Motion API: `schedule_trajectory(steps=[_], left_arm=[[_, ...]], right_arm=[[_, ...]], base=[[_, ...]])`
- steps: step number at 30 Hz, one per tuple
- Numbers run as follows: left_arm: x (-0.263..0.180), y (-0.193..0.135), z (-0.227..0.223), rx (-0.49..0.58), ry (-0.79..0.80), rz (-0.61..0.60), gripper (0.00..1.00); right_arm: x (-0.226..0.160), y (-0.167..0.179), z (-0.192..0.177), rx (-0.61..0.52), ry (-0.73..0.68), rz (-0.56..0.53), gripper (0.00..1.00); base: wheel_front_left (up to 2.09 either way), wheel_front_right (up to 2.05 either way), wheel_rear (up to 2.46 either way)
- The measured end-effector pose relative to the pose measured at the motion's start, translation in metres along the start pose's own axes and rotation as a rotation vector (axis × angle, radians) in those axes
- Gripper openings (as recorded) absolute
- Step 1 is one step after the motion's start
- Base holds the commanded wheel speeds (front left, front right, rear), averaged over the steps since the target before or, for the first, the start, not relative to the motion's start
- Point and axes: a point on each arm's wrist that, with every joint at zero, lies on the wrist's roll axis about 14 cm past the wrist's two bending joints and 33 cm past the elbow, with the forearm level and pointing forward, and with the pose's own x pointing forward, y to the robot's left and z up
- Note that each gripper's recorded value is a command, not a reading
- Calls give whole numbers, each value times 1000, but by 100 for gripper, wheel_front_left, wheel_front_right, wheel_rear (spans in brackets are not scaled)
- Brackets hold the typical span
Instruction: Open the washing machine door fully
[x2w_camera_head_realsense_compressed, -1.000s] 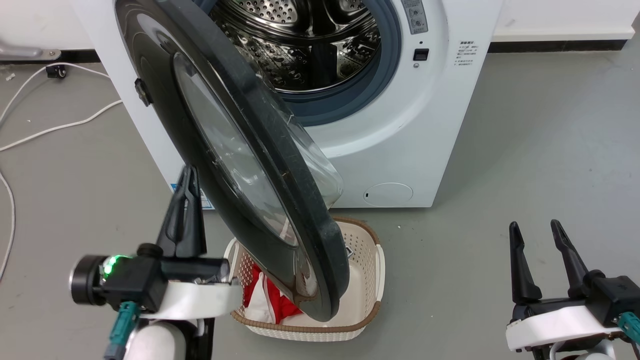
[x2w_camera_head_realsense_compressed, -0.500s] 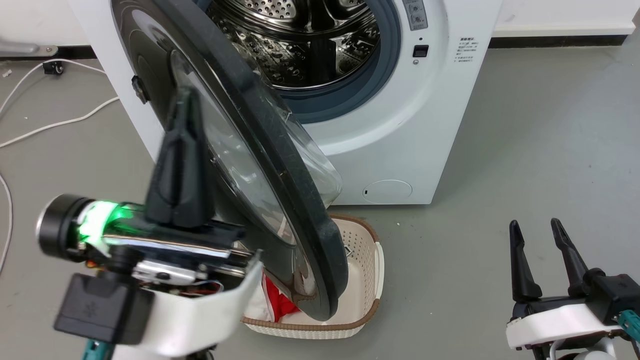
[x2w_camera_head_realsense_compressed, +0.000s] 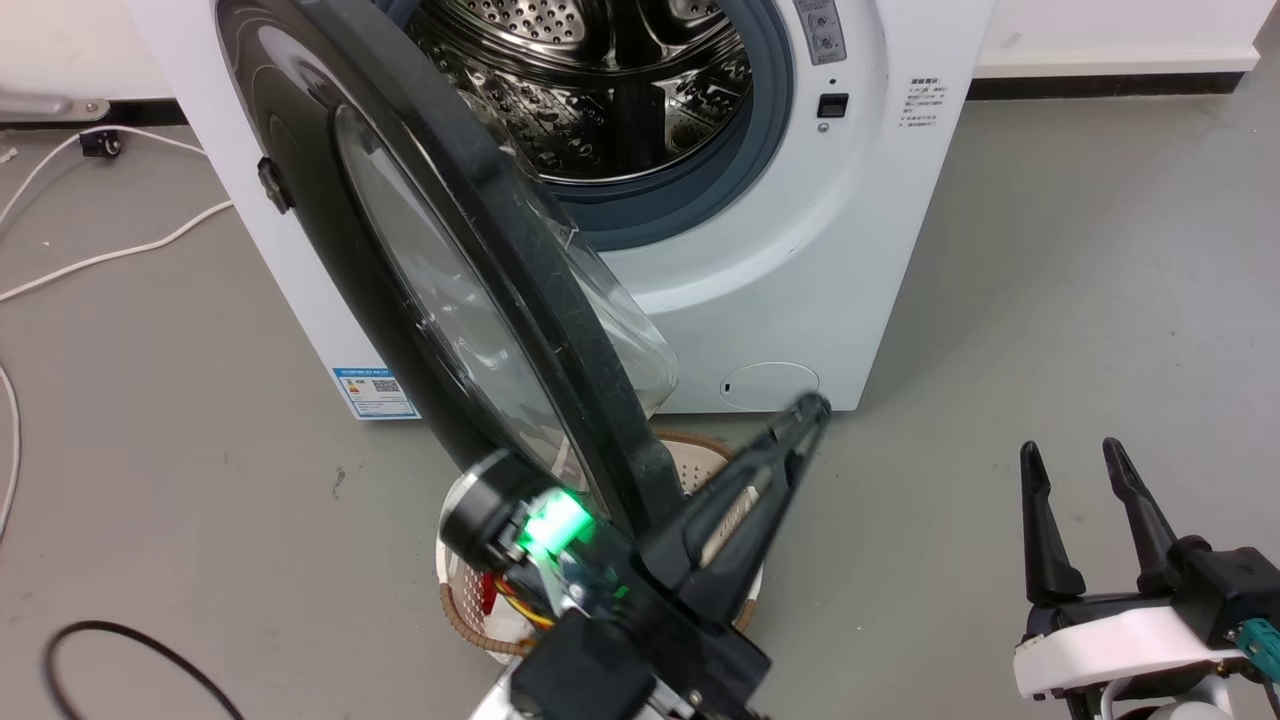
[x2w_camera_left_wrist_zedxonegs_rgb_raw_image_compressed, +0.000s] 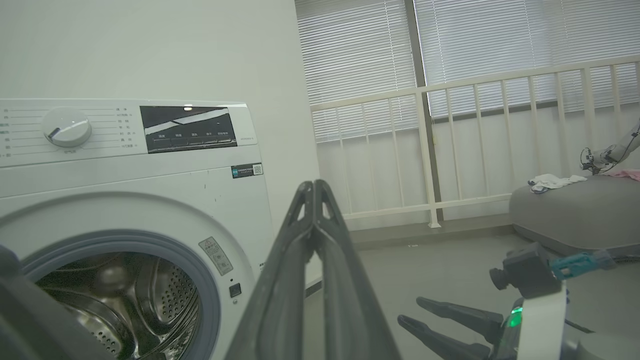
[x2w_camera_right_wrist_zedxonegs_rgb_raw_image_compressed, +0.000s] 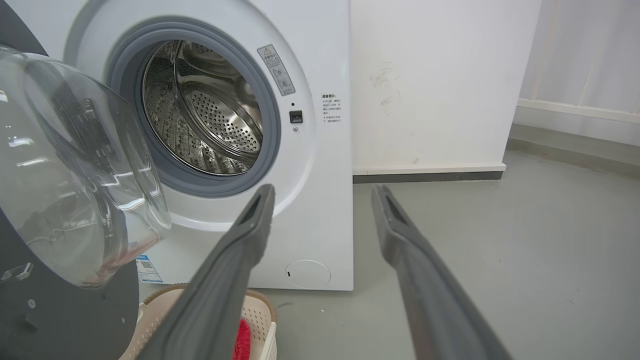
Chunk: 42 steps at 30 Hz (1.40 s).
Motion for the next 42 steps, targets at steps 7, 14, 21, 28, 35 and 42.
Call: schedule_trajectory(steps=[7,14,21,28,35,42], left_arm=[[-34,-31,-63,-129,274,-39,0],[-56,-32,-100,-163,411,-6,0],[-51,-16,-117,-148,424,43,0],[-43,1,-128,-136,420,94,0],[-40,14,-137,-127,426,135,0],[-41,21,-140,-128,422,179,0]], right_arm=[[1,1,-1,4,3,4,100],[2,3,-5,12,16,8,100],[1,3,-10,21,31,5,100],[-1,0,-14,27,43,-6,100],[0,-2,-17,29,51,-11,100],[1,1,-17,33,52,-4,100]], base=[[0,0,0],[0,0,0],[0,0,0],[0,0,0],[0,0,0],[0,0,0]])
